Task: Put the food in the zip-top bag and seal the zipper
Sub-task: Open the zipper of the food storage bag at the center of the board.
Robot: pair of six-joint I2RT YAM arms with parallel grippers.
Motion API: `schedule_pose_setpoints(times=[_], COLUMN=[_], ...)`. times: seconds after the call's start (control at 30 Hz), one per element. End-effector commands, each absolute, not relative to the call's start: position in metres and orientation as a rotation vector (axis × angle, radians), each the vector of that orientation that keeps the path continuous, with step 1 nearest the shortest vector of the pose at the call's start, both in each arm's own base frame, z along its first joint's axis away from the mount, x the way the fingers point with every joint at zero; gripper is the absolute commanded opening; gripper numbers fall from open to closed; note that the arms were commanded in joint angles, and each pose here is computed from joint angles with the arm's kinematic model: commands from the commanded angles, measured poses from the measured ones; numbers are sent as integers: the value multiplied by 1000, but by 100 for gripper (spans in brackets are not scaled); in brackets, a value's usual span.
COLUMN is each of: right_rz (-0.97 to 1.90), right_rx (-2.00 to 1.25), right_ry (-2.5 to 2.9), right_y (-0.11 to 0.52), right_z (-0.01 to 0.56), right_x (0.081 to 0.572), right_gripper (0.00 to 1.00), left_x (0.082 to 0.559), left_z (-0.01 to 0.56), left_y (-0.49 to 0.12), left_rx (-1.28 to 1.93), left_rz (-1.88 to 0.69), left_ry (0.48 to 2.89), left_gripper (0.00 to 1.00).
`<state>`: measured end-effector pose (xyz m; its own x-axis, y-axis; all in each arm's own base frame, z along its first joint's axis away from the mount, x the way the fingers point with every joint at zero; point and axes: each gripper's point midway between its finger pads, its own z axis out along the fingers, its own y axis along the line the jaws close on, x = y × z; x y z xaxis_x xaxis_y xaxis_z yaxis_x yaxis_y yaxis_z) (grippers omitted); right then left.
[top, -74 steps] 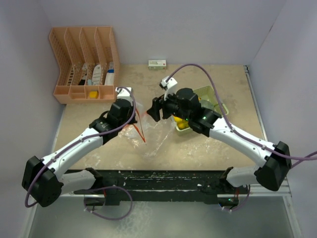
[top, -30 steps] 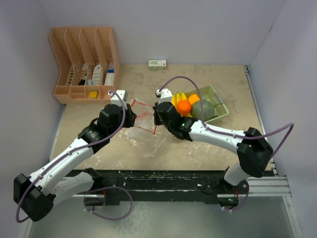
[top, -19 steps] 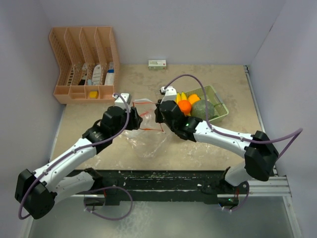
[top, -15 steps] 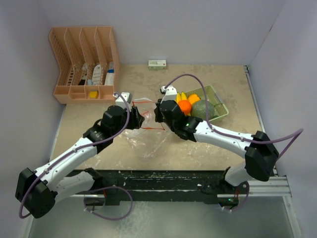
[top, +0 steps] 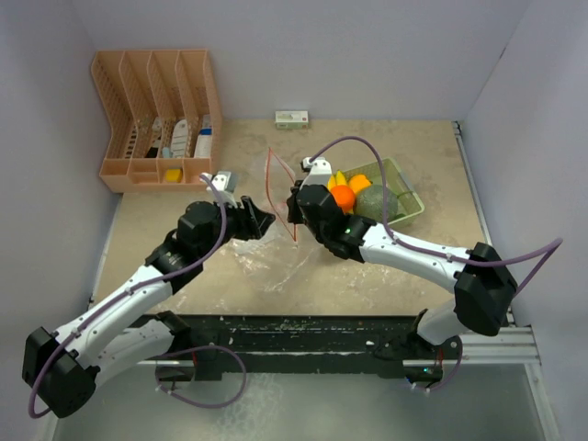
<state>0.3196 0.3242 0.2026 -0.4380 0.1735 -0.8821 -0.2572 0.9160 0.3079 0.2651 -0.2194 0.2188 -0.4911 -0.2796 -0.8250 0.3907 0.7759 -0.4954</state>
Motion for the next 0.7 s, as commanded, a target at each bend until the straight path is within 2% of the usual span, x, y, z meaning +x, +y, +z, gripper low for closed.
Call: schedule_pose_setpoints(times=[0.0, 0.4, 0.67], right_rz=[535, 555, 561], right_rx=[9, -25, -42], right_ry=[1872, 1882, 1899], right_y=[330, 338, 341], right_z=[241, 237, 229], right_x=[330, 329, 328], right_gripper=[0, 0, 0], left_x=[264, 287, 292], left_z=[239, 237, 250], left_y=[-226, -233, -221], left_rx=[68, -50, -136], left_rz=[-881, -902, -880], left_ry=[1849, 1812, 1760], left_gripper=[60, 59, 55])
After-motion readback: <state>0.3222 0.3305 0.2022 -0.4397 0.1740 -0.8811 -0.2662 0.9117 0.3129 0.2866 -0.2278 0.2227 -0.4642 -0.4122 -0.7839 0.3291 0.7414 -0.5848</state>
